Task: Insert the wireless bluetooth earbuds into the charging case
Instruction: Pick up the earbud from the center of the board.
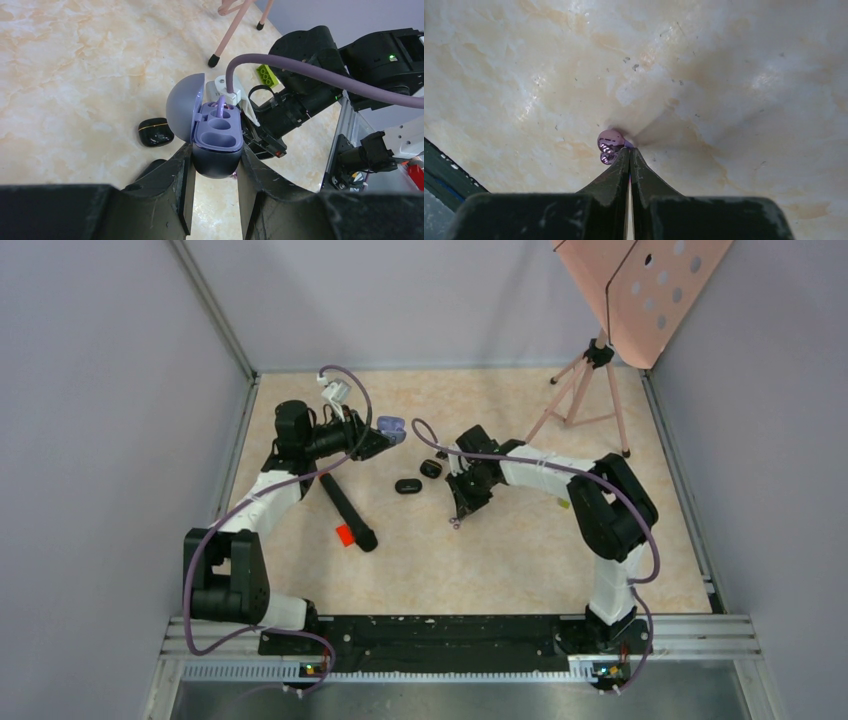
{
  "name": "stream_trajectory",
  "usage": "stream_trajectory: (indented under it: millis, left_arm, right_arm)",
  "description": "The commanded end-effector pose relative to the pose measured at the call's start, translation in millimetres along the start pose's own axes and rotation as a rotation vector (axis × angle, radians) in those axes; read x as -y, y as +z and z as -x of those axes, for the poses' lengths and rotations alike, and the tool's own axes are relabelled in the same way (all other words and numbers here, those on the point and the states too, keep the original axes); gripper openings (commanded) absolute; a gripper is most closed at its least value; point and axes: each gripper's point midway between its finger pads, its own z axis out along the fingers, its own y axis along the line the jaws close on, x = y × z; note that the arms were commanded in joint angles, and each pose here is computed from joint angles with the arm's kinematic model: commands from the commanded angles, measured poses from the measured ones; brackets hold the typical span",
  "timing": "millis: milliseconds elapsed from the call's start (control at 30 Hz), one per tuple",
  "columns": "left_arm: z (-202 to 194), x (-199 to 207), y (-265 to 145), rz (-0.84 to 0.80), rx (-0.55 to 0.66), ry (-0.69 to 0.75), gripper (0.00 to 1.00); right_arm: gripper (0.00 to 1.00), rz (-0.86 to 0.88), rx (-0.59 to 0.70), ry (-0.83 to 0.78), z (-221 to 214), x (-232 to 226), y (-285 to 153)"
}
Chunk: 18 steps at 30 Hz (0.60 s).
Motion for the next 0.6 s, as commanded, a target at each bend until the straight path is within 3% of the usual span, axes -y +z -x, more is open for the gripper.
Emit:
stream_trajectory:
  millis: [0,200,300,367,567]
  left_arm:
    - [16,4,-4,0.004,0.039,0.068,0.00]
    - [17,1,-6,0.018,0.044,0.066,0.00]
    - [18,-1,-7,0.027,0.046,0.061,0.00]
    - [19,-2,-8,0.033,0.048,0.055,0.00]
    - [19,-4,-12,0.046,0.045,0.047,0.00]
  right_arm:
    - [0.00,-0.035,0.135,-0.152,49,-4,-17]
    - [0.00,-0.068,0.178,-0.255,63,-3,-34]
    - [0.00,-0.087,0.168,-0.166,56,-1,-36]
    - [0.06,-0.084,0.138,-0.073,42,-2,-33]
    - [0.11,-0.047,0.077,-0.043,25,-5,-23]
